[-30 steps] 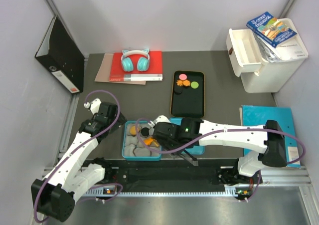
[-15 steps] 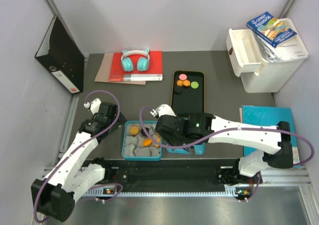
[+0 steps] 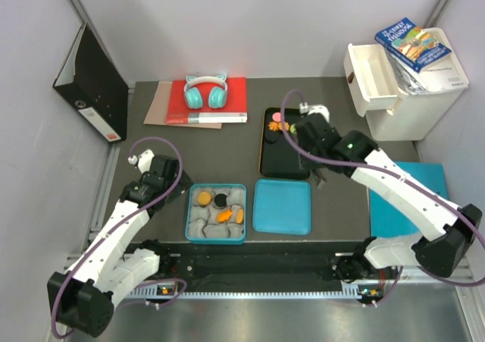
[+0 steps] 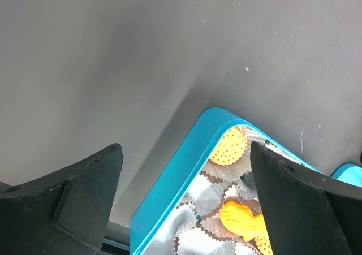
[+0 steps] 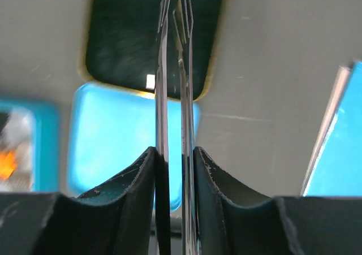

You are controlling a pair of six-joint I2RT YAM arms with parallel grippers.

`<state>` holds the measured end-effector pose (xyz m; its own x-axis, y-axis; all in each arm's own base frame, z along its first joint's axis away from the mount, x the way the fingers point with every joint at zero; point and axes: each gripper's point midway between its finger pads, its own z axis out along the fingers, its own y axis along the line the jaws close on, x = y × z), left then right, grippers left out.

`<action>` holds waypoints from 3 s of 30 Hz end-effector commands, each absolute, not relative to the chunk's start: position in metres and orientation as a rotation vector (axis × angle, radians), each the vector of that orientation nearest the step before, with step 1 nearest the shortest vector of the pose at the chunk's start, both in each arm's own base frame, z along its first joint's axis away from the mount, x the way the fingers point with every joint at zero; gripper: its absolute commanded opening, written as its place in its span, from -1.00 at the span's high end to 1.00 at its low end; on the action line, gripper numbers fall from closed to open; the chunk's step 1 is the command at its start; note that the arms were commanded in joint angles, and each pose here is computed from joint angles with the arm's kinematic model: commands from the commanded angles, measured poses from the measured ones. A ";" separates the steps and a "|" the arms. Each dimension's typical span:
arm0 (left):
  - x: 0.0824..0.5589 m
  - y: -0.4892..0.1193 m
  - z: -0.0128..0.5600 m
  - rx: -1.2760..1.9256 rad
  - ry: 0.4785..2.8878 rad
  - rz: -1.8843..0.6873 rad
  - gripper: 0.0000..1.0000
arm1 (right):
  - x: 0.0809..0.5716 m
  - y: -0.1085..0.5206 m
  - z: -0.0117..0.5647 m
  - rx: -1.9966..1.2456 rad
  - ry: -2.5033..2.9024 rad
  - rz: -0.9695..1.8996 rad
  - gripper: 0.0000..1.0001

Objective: Pack the cookies

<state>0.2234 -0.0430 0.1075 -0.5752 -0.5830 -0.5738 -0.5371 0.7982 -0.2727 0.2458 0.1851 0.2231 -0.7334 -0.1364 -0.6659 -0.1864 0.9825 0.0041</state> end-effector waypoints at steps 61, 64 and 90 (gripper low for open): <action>0.254 -0.057 0.128 -0.701 2.346 -0.105 -0.97 | 0.268 0.197 0.173 -0.229 2.202 0.362 -0.41; 0.259 -0.062 0.130 -0.668 2.349 -0.133 -0.97 | 0.255 0.194 0.150 -0.255 2.241 0.336 -0.41; 0.257 -0.088 0.119 -0.579 2.427 -0.282 -0.97 | 0.206 0.151 0.022 -0.092 2.646 -0.047 0.13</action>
<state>0.2519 -0.0848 0.1117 -0.7310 -0.4693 -0.4953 -0.3656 0.8823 -0.2964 0.2027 0.1450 0.0264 -0.8799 -0.1103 -0.4622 -0.0898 0.9938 -0.0663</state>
